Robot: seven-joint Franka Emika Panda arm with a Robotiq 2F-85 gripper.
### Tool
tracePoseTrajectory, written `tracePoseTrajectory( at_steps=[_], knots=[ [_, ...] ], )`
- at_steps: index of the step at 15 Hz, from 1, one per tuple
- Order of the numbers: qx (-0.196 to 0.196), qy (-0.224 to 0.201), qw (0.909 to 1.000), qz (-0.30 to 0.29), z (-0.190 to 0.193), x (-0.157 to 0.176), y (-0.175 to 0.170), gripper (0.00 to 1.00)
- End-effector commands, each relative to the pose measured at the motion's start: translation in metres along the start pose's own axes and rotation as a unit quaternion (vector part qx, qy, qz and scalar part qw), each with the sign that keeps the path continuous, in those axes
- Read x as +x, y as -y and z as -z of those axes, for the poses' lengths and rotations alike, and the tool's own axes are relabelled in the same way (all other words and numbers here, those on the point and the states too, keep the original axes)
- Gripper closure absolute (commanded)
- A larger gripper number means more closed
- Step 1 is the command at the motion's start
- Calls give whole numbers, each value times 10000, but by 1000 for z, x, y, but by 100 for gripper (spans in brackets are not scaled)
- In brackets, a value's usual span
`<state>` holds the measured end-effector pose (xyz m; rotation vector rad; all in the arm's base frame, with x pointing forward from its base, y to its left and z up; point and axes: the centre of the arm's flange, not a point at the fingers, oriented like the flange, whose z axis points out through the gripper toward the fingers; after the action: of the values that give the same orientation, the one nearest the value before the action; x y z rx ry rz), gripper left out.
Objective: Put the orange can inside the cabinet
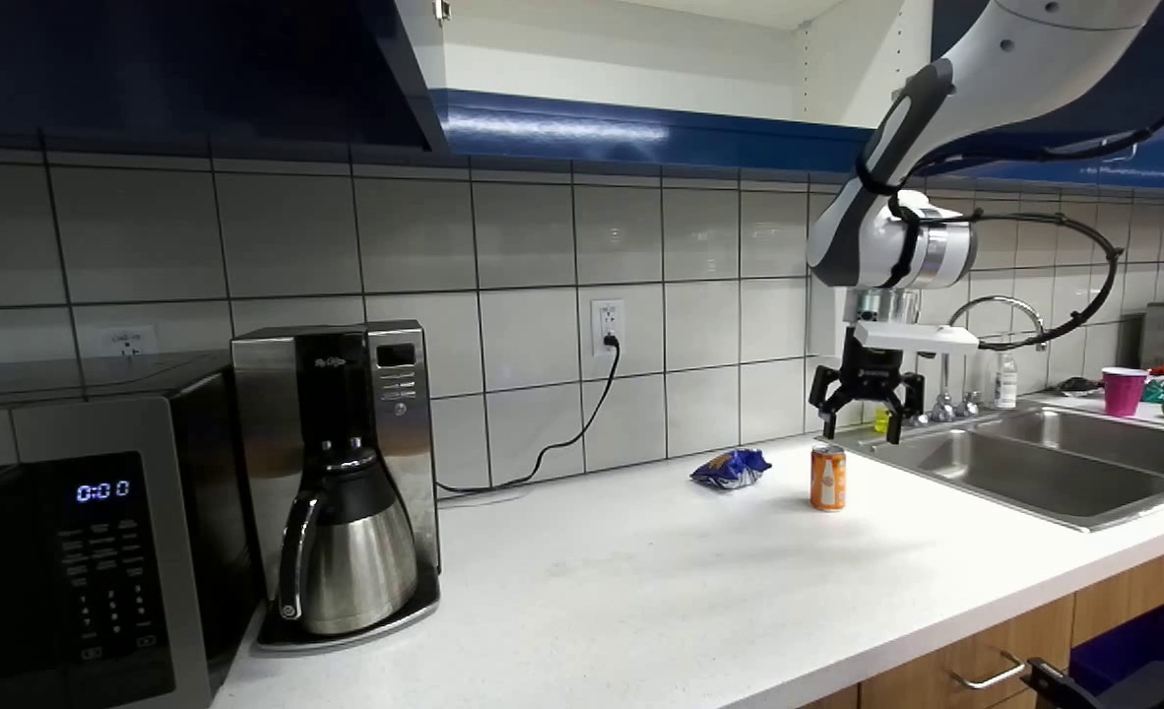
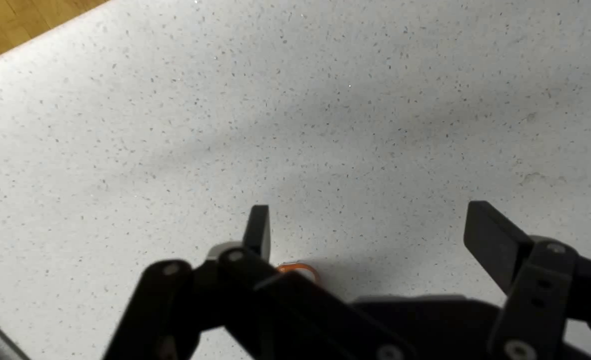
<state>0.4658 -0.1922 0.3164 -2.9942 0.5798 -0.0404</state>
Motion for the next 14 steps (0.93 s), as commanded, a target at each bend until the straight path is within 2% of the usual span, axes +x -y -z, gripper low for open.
tracePoseTrajectory(
  at_steps=[1,7,14],
  knots=[
    [-91,24,9999,-44,-12,19,-11,0],
    [-236,31,9996,-118,-31,48,-27,0],
    [-461,41,9989,-20,-61,63,-31,0]
  ],
)
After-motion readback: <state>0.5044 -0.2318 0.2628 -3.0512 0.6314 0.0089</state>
